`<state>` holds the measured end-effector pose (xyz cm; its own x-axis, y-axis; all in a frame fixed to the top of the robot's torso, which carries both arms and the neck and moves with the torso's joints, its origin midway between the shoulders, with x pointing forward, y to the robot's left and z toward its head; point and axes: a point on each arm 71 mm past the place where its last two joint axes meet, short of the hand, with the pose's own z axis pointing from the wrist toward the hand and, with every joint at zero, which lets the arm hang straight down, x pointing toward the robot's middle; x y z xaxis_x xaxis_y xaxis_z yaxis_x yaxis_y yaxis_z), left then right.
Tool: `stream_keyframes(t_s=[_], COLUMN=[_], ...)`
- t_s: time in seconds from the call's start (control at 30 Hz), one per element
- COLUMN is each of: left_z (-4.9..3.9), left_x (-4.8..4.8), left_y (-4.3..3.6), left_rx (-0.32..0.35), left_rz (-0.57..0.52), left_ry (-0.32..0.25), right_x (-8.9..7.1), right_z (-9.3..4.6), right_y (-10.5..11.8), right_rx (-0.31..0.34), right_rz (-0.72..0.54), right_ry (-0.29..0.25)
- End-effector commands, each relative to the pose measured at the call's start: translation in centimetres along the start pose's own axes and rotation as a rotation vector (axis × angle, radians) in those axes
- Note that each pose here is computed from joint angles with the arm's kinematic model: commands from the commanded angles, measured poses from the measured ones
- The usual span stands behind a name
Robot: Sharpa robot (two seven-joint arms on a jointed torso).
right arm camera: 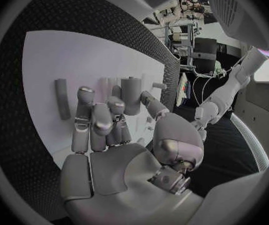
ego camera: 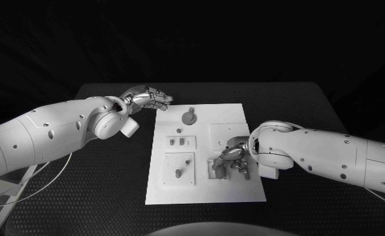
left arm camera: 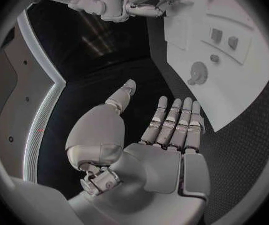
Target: Assemble the parts on the task board
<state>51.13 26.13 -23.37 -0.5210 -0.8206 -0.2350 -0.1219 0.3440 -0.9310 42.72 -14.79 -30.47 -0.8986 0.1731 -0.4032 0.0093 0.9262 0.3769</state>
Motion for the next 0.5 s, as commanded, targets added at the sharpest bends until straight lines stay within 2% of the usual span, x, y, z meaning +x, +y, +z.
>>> stream_keyframes(t_s=[0.03, 0.37, 0.5], left_z=[0.05, 0.06, 0.05], left_x=[0.18, 0.21, 0.19], left_y=[-0.16, -0.16, -0.15], left_rx=[0.010, 0.010, 0.010], left_rz=[-0.001, -0.001, -0.001], left_ry=[0.016, 0.017, 0.017], right_x=[0.46, 0.34, 0.39], right_z=[0.34, 0.32, 0.34], right_y=[-0.07, 0.19, 0.25], right_rx=[0.002, -0.015, -0.017], right_rz=[-0.010, 0.005, 0.002], right_ry=[0.000, -0.038, -0.034])
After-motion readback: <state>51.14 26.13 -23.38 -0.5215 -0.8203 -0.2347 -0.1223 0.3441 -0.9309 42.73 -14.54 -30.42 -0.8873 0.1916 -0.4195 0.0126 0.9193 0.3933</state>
